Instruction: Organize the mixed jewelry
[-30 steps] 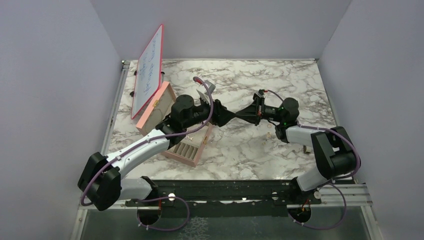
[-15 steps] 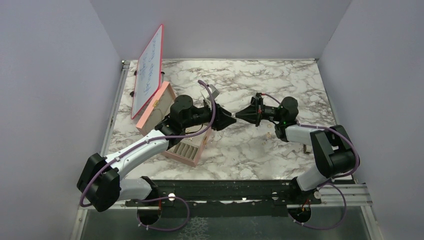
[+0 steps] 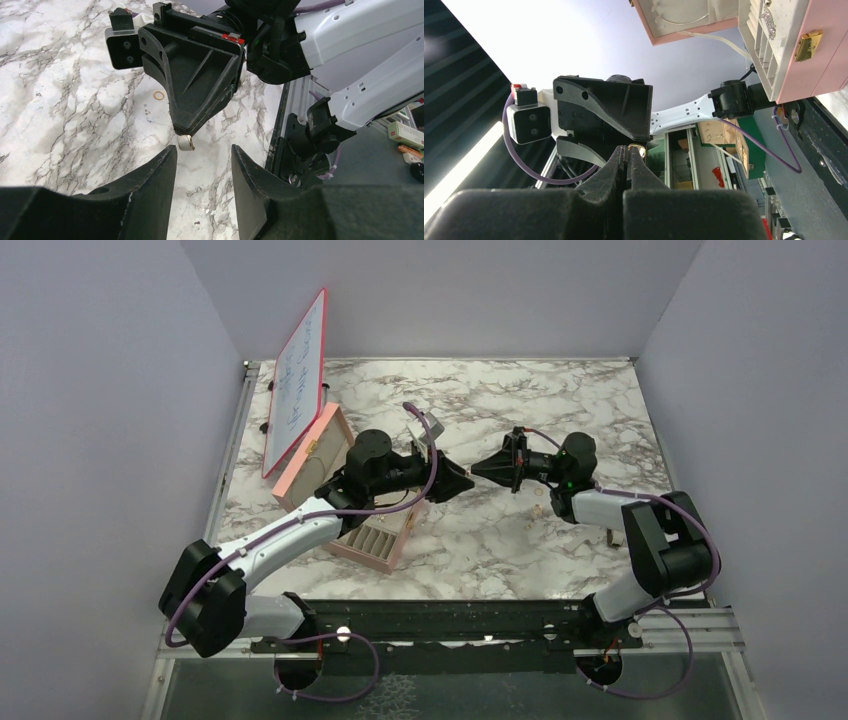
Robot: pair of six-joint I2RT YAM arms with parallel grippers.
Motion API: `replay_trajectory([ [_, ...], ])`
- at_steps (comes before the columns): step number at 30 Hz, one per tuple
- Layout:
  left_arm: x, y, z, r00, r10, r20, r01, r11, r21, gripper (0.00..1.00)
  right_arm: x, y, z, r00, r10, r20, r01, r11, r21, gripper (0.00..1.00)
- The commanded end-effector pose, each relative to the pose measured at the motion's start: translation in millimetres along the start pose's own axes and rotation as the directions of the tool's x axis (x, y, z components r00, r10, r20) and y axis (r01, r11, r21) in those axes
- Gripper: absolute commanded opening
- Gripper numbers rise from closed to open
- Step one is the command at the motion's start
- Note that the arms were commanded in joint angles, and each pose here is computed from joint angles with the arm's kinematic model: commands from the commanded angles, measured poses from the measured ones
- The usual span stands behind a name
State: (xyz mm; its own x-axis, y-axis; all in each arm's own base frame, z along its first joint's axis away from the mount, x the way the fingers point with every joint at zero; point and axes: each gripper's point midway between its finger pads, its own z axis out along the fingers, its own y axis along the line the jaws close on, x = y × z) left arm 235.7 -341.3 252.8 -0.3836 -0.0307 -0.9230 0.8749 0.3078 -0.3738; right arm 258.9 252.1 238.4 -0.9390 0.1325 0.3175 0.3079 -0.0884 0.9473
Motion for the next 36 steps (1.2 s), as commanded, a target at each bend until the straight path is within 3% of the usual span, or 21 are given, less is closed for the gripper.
replay_trajectory([
  [1, -20, -3, 4, 0.997, 0.049, 0.053, -0.049, 0.999, 0.003, 0.48, 7, 8, -3, 0.999, -0.045, -0.012, 0.045, 0.999, -0.009, 0.01],
  [4, -22, -3, 4, 0.997, 0.053, 0.06, -0.052, 0.999, -0.006, 0.53, 8, 7, -3, 0.999, -0.045, -0.011, 0.045, 0.999, -0.009, 0.01],
  [8, -26, -1, 5, 0.996, 0.05, 0.069, -0.049, 0.999, -0.017, 0.53, 9, 8, -3, 0.999, -0.047, -0.014, 0.047, 0.999, -0.009, 0.01],
  [23, -25, -5, 9, 0.997, 0.033, 0.07, -0.034, 0.999, 0.005, 0.22, 9, 8, -3, 0.999, -0.044, -0.012, 0.043, 0.999, -0.01, 0.01],
  [27, -30, 4, 8, 0.995, 0.03, 0.094, -0.025, 0.998, -0.052, 0.05, 9, 7, -3, 0.999, -0.044, -0.01, 0.043, 0.999, -0.011, 0.01],
  [33, -32, 6, 5, 0.994, 0.025, 0.102, -0.017, 0.997, -0.078, 0.0, 7, 8, -3, 0.997, -0.071, 0.01, 0.072, 0.997, -0.026, 0.01],
  [36, -33, 13, 5, 0.997, -0.001, 0.078, 0.011, 0.992, -0.13, 0.0, 3, 8, -2, 0.996, -0.091, 0.022, 0.091, 0.996, -0.022, 0.25],
])
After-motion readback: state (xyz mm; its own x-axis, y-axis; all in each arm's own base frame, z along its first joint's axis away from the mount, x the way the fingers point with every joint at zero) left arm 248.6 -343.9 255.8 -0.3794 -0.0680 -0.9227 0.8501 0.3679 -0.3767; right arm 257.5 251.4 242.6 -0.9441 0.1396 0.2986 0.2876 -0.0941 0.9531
